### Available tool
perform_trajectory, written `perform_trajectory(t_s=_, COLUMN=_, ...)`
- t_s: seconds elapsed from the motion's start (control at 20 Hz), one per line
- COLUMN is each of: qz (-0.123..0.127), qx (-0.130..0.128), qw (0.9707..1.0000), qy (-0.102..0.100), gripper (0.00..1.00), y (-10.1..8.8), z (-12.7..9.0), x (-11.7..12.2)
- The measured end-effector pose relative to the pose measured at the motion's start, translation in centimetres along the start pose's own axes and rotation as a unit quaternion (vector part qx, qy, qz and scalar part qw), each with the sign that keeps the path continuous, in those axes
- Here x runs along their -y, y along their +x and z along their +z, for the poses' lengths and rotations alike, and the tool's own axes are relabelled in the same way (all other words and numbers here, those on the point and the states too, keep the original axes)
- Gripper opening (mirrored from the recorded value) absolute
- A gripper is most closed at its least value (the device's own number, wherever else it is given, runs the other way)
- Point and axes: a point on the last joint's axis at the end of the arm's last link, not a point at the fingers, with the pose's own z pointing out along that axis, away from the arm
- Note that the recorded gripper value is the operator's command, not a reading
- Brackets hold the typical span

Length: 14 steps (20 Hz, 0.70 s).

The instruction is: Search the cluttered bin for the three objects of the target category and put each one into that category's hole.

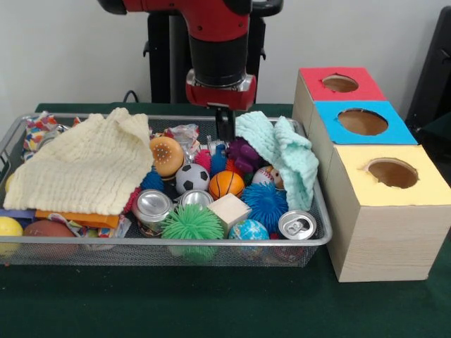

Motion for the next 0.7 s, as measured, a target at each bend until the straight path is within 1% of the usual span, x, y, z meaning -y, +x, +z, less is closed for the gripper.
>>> perform_trajectory(t_s=0.1, qz=-0.006, qx=0.002, qw=1.0000, qy=-0.005, gripper=0.00, y=-0.5, z=0.6, x=-0.4)
perform_trajectory(t_s=0.3, qz=-0.008, qx=0.004, qw=0.9999, qy=-0.012, gripper=0.00, y=-1.1, z=1.1, x=-0.5)
perform_trajectory(t_s=0.5, qz=-0.002, qx=0.005, qw=0.9997, qy=-0.023, gripper=0.00, y=-1.7, z=1.3, x=-0.4)
perform_trajectory(t_s=0.6, qz=0.003, qx=0.006, qw=0.9995, qy=-0.031, gripper=0.00, y=-2.1, z=1.1, x=0.0)
perform_trajectory(t_s=0.7, qz=0.007, qx=0.009, qw=0.9994, qy=-0.034, gripper=0.00, y=-2.5, z=1.0, x=0.5)
